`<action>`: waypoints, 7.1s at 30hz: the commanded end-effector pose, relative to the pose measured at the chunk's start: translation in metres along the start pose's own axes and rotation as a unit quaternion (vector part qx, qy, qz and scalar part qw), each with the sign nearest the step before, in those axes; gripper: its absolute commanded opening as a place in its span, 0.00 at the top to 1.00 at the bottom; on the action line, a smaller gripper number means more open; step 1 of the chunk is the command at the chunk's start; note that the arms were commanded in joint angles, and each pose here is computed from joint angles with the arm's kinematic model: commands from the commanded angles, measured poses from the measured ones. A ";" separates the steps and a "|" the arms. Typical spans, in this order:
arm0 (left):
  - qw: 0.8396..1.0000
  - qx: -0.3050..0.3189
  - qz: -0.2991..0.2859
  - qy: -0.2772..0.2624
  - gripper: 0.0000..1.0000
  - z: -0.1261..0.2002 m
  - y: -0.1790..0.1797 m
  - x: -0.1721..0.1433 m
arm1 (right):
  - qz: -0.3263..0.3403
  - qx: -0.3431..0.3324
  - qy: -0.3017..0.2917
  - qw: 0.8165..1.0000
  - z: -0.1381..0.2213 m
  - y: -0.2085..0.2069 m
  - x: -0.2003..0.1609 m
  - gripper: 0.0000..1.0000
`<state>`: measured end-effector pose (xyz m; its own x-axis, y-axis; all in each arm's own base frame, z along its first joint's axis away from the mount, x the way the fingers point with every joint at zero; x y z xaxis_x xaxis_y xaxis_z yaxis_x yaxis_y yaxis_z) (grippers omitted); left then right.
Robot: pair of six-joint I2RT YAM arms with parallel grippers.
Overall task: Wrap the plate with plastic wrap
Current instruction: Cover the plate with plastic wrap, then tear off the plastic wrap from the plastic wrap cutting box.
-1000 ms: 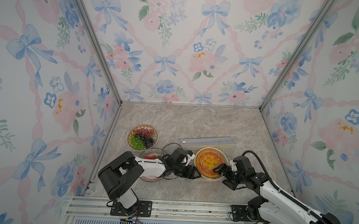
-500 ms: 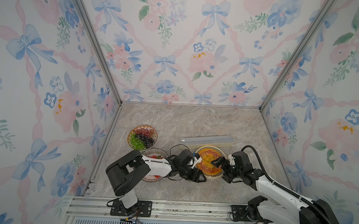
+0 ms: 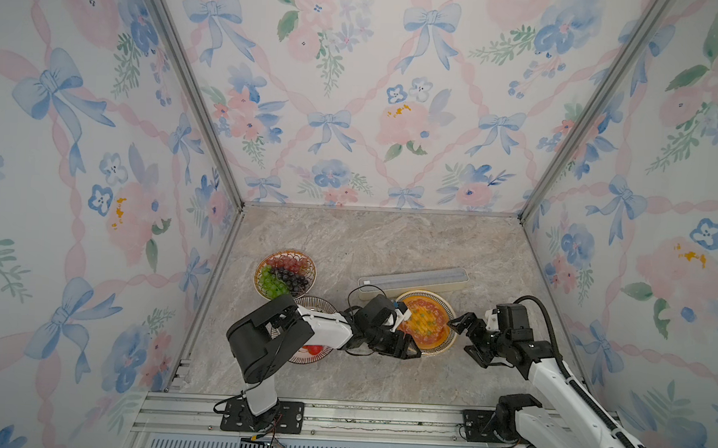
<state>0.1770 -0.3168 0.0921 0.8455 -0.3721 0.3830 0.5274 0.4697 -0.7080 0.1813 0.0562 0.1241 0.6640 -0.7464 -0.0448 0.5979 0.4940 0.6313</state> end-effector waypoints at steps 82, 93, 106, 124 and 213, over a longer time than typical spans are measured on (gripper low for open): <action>0.953 0.256 0.005 -0.164 0.71 0.168 0.133 0.121 | 0.530 -0.054 -0.062 0.844 -0.170 0.267 -0.096 0.03; 0.956 0.252 0.012 -0.146 0.76 0.159 0.141 0.113 | 0.521 -0.072 -0.066 0.848 -0.175 0.261 -0.086 0.04; 0.958 0.258 0.017 -0.127 0.73 0.150 0.149 0.104 | 0.518 -0.097 -0.068 0.847 -0.181 0.256 -0.076 0.12; 0.955 0.280 0.030 -0.096 0.71 0.140 0.163 0.082 | 0.541 -0.142 -0.093 0.824 -0.165 0.250 -0.061 0.12; 0.943 0.315 0.040 -0.101 0.71 0.149 0.163 0.082 | 0.465 -0.299 -0.179 0.814 -0.082 0.169 0.081 0.02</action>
<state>0.3655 -0.1663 0.1291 0.7578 -0.1439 0.6365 0.4301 0.8437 -0.3213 0.3820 0.1332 0.1629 0.8270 0.0318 0.5613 0.0782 0.9822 -0.1709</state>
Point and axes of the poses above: each gripper's point midway between its finger pads, its own z axis back along the fingers, its own y axis along the line the jaws close on, x = y × z, the point moved 8 cm from there along z, back along the fingers, and after that the axes turned 10 degrees about -z, right-handed, at the moved point
